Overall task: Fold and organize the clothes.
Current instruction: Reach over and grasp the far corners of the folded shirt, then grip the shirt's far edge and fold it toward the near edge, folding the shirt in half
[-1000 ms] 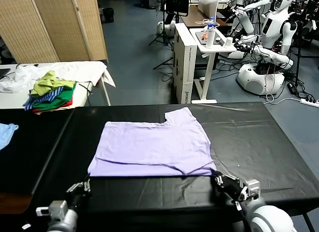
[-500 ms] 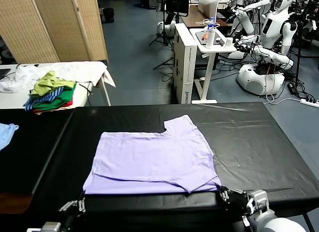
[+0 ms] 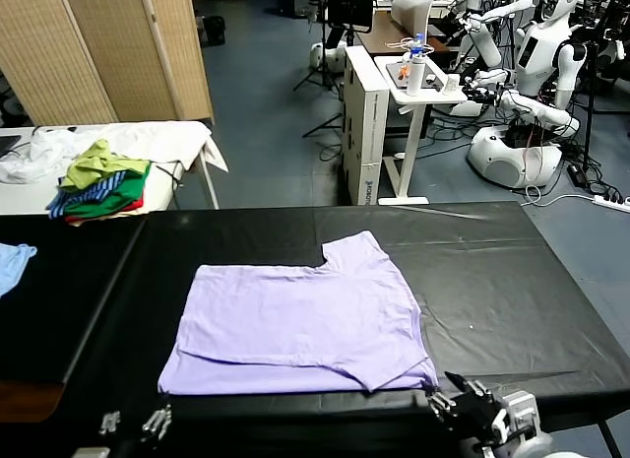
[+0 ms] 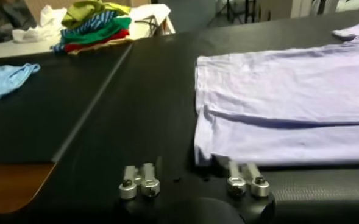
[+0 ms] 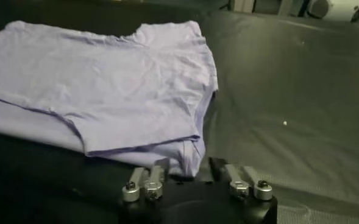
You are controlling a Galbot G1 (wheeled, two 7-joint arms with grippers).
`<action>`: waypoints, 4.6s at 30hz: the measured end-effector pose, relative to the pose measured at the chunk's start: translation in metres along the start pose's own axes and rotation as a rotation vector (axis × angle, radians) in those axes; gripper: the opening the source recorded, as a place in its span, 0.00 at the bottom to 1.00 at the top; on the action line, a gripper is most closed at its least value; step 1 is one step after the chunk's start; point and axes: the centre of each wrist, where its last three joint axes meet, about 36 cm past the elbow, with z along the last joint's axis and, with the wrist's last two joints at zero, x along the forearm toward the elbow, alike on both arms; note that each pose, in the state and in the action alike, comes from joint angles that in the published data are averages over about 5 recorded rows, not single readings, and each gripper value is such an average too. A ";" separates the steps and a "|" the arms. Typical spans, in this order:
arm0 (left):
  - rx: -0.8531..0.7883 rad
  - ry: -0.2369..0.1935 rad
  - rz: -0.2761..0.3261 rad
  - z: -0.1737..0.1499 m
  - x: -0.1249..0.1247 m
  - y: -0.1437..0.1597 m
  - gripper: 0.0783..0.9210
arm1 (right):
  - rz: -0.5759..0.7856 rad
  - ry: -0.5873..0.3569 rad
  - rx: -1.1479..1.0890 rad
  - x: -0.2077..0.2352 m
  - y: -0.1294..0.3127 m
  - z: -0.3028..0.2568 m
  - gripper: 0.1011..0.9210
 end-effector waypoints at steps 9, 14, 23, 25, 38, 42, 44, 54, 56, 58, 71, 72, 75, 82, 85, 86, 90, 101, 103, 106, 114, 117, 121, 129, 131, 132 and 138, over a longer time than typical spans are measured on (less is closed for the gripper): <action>0.178 -0.060 0.090 -0.048 -0.030 0.001 0.98 | 0.042 -0.081 -0.029 -0.077 -0.043 -0.039 0.98; 0.206 -0.059 0.184 -0.073 -0.068 0.008 0.98 | 0.047 -0.101 -0.036 -0.126 -0.056 -0.068 0.98; 0.226 0.005 0.263 -0.123 -0.144 0.031 0.98 | 0.050 -0.069 -0.038 -0.204 -0.068 -0.107 0.98; 0.220 0.012 0.260 -0.132 -0.163 0.036 0.98 | 0.049 -0.058 -0.039 -0.219 -0.070 -0.113 0.98; 0.179 0.041 0.229 -0.165 -0.254 0.035 0.98 | 0.041 0.006 -0.014 -0.274 -0.061 -0.126 0.98; 0.166 0.049 0.213 -0.167 -0.266 0.035 0.98 | 0.037 0.017 -0.011 -0.282 -0.057 -0.126 0.98; 0.161 0.049 0.205 -0.168 -0.270 0.035 0.98 | 0.032 0.022 -0.012 -0.286 -0.055 -0.126 0.97; 0.160 0.069 0.180 -0.161 -0.281 0.038 0.98 | 0.019 0.045 -0.009 -0.303 -0.045 -0.123 0.83; 0.161 0.070 0.181 -0.160 -0.282 0.038 0.98 | 0.018 0.047 -0.009 -0.304 -0.044 -0.121 0.79; 0.161 0.071 0.182 -0.159 -0.282 0.037 0.96 | 0.017 0.049 -0.009 -0.304 -0.044 -0.120 0.75; 0.163 0.064 0.231 -0.160 -0.281 0.034 0.56 | 0.011 0.053 -0.010 -0.307 -0.044 -0.118 0.26; 0.162 0.064 0.230 -0.160 -0.281 0.033 0.53 | 0.009 0.053 -0.008 -0.307 -0.044 -0.118 0.20; 0.159 0.066 0.226 -0.158 -0.282 0.034 0.40 | 0.005 0.052 -0.002 -0.307 -0.044 -0.118 0.08; 0.161 0.061 0.223 -0.157 -0.282 0.034 0.16 | -0.001 0.024 -0.006 -0.302 -0.045 -0.116 0.05; 0.164 0.048 0.220 -0.157 -0.282 0.033 0.13 | -0.007 -0.028 -0.016 -0.297 -0.047 -0.114 0.05; 0.164 0.044 0.220 -0.158 -0.282 0.033 0.13 | -0.010 -0.044 -0.018 -0.295 -0.049 -0.113 0.05; 0.167 0.026 0.219 -0.161 -0.277 0.036 0.11 | -0.022 -0.084 -0.023 -0.284 -0.053 -0.110 0.05; 0.142 -0.022 0.229 -0.159 -0.239 0.045 0.09 | -0.023 -0.116 -0.047 -0.231 -0.059 -0.093 0.05; 0.129 -0.031 0.232 -0.156 -0.229 0.045 0.09 | -0.025 -0.126 -0.045 -0.218 -0.058 -0.091 0.05; 0.096 -0.055 0.237 -0.151 -0.212 0.045 0.09 | -0.032 -0.136 -0.033 -0.198 -0.054 -0.086 0.05; 0.058 -0.080 0.256 -0.137 -0.168 0.034 0.08 | -0.043 -0.120 0.000 -0.148 -0.045 -0.067 0.05; 0.053 -0.078 0.254 -0.134 -0.154 0.032 0.08 | -0.034 -0.090 0.010 -0.134 -0.043 -0.060 0.05; 0.046 -0.077 0.249 -0.130 -0.138 0.033 0.08 | -0.026 -0.051 0.030 -0.121 -0.038 -0.051 0.05; 0.045 -0.059 0.222 -0.116 -0.115 0.039 0.08 | -0.035 -0.022 0.057 -0.101 -0.031 -0.040 0.05; 0.043 -0.046 0.215 -0.111 -0.110 0.039 0.08 | -0.039 -0.014 0.065 -0.097 -0.028 -0.037 0.05; 0.042 -0.038 0.213 -0.108 -0.108 0.038 0.08 | -0.042 -0.009 0.068 -0.095 -0.027 -0.035 0.05; 0.037 -0.005 0.201 -0.094 -0.098 0.035 0.08 | -0.050 0.027 0.073 -0.090 -0.021 -0.021 0.05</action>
